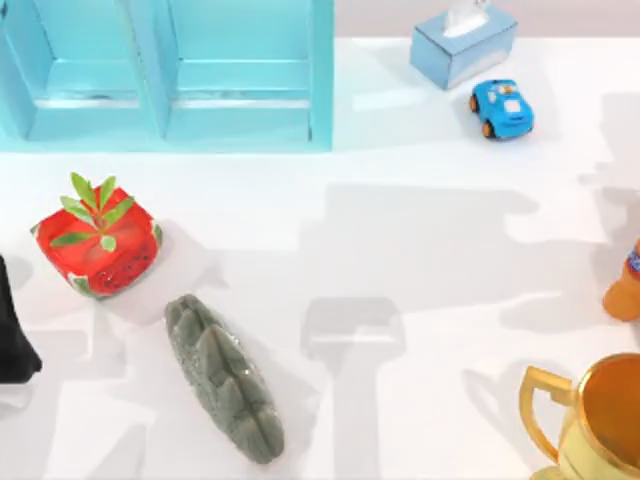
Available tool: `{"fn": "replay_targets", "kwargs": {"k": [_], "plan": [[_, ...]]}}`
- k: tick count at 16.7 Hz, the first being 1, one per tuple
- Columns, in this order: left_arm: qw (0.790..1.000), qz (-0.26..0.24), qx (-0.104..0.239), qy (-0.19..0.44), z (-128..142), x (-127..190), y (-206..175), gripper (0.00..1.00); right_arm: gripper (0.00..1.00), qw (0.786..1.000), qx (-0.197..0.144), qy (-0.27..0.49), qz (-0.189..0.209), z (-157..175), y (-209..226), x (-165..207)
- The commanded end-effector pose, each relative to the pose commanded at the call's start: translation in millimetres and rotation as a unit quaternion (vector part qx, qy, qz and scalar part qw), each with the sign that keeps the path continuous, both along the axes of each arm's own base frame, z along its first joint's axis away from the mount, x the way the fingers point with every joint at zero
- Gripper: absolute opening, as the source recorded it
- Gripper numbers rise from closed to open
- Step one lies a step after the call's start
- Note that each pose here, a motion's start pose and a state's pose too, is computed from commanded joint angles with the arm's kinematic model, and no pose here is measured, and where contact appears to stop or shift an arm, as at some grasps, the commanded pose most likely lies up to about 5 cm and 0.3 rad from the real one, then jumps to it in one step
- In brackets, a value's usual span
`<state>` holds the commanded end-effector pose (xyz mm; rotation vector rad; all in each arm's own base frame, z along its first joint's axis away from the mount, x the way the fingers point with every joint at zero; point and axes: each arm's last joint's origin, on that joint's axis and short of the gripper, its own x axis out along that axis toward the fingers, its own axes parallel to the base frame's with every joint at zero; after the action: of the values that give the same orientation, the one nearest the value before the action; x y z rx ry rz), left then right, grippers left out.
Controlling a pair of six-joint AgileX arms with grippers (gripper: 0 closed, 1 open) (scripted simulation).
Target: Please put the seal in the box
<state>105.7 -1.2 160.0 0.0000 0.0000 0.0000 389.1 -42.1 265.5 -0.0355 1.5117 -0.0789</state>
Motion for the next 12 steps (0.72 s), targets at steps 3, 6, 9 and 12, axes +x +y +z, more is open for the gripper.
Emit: {"fn": "replay_targets", "kwargs": {"k": [3, 6, 9, 12], "plan": [[1.0, 0.0, 0.0, 0.0, 0.0, 0.0, 0.0, 1.0, 0.0, 1.0, 0.01, 0.021, 0.004, 4.7, -70.5, -33.4], [1.0, 0.0, 0.0, 0.0, 0.0, 0.0, 0.0, 1.0, 0.0, 0.999, 0.03, 0.027, 0.008, 8.6, -101.3, -62.9], [1.0, 0.0, 0.0, 0.0, 0.0, 0.0, 0.0, 1.0, 0.0, 0.999, 0.037, 0.028, 0.009, 9.5, -106.6, -70.8], [1.0, 0.0, 0.0, 0.0, 0.0, 0.0, 0.0, 1.0, 0.0, 0.999, 0.036, 0.029, 0.009, 8.7, -106.1, -69.2]]}}
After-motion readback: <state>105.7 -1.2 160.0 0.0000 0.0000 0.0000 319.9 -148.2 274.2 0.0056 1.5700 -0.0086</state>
